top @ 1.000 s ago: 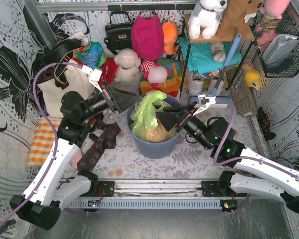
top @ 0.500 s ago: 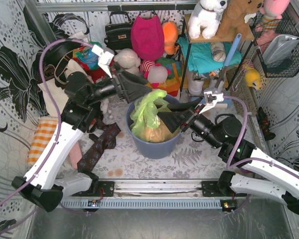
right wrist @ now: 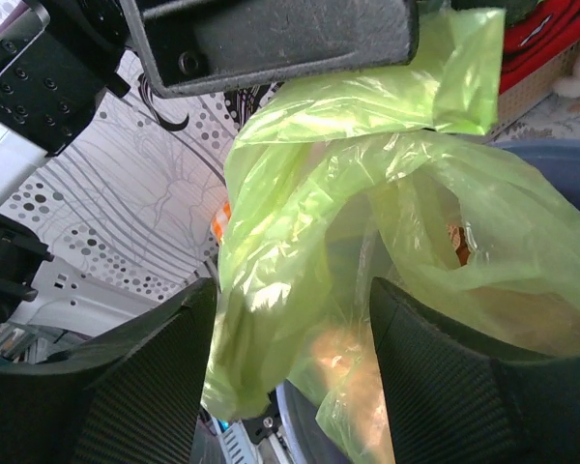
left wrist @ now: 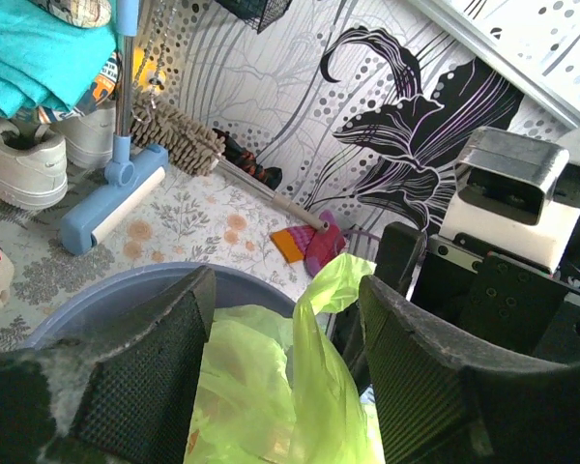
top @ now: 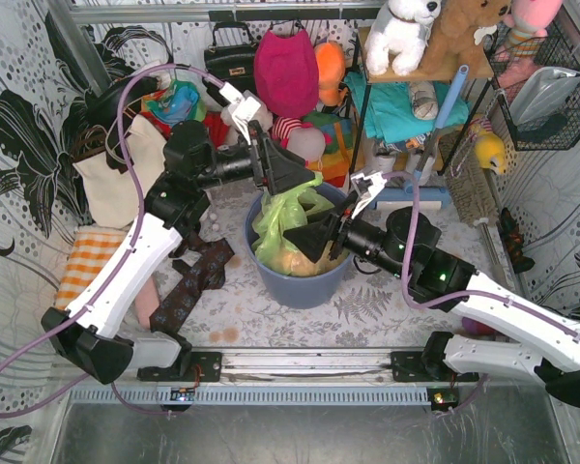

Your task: Tie the trash bag

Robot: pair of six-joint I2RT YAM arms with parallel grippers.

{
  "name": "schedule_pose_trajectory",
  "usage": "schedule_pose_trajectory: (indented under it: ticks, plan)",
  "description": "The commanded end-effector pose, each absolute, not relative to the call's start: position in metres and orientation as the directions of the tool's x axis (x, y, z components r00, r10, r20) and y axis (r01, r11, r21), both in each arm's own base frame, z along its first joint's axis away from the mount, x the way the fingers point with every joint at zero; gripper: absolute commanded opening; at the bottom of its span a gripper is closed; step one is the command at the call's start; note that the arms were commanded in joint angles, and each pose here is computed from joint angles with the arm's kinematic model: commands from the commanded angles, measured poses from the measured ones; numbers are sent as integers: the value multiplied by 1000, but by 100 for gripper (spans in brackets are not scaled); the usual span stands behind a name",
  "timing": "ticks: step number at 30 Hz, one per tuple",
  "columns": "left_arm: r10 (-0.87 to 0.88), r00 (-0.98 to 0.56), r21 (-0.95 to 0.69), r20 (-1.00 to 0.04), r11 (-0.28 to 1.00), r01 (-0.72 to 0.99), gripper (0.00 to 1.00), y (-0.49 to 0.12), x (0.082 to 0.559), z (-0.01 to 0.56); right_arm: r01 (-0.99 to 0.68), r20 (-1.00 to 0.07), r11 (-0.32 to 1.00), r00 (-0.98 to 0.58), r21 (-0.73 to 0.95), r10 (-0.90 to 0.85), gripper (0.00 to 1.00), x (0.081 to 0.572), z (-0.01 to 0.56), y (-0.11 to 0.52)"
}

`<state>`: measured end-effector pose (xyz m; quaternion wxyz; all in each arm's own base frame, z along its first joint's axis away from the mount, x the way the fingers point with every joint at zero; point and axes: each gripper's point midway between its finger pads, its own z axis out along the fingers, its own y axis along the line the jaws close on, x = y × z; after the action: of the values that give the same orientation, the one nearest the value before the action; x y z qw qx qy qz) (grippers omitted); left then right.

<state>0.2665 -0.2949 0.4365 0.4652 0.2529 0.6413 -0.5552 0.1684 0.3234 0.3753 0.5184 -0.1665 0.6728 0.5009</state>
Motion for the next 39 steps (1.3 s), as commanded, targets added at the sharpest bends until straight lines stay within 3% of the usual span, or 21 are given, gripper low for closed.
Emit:
schedule_pose_trajectory:
  ticks: [1,5,10,14,19,24,25,27,30,32,35,37,39]
  plan:
    - [-196,-369,-409,-908,240,880,69,-295,259,453,-754,-853,407,-405,516,330,56,162,394,320]
    - [-229,-313,-371,-922,289,882,69,-284,255,469,-761,-856,405,-389,507,341,28,160,401,314]
    - [-273,-201,-296,-941,372,880,70,-260,239,500,-758,-858,425,-351,495,375,1,161,413,301]
    - [-299,-153,-259,-942,356,898,70,-248,211,521,-751,-854,438,-327,495,405,0,163,422,292]
    - [-254,-157,-219,-954,236,947,69,-271,165,527,-756,-847,428,-309,495,433,0,161,438,287]
    - [-156,-143,-182,-977,274,944,68,-305,147,507,-759,-838,418,-301,500,456,3,160,452,283]
    - [-144,-135,-173,-980,290,941,68,-308,147,504,-758,-837,418,-301,501,457,7,159,454,281]
    - [-121,-119,-154,-985,338,928,68,-311,151,499,-756,-836,421,-297,502,462,30,158,456,278]
    - [-93,-96,-126,-991,400,908,68,-315,156,495,-747,-832,430,-293,507,472,35,157,458,270]
    - [-89,-82,-112,-993,417,902,68,-316,156,496,-737,-832,446,-286,508,475,33,157,459,263]
    - [-82,-71,-100,-994,439,893,68,-317,156,498,-726,-830,460,-280,512,483,23,157,459,254]
    - [-66,-71,-94,-995,459,883,67,-318,157,496,-725,-830,462,-274,510,487,4,156,460,251]
    - [-47,-68,-82,-997,480,873,67,-317,157,493,-726,-831,464,-272,508,485,0,156,459,251]
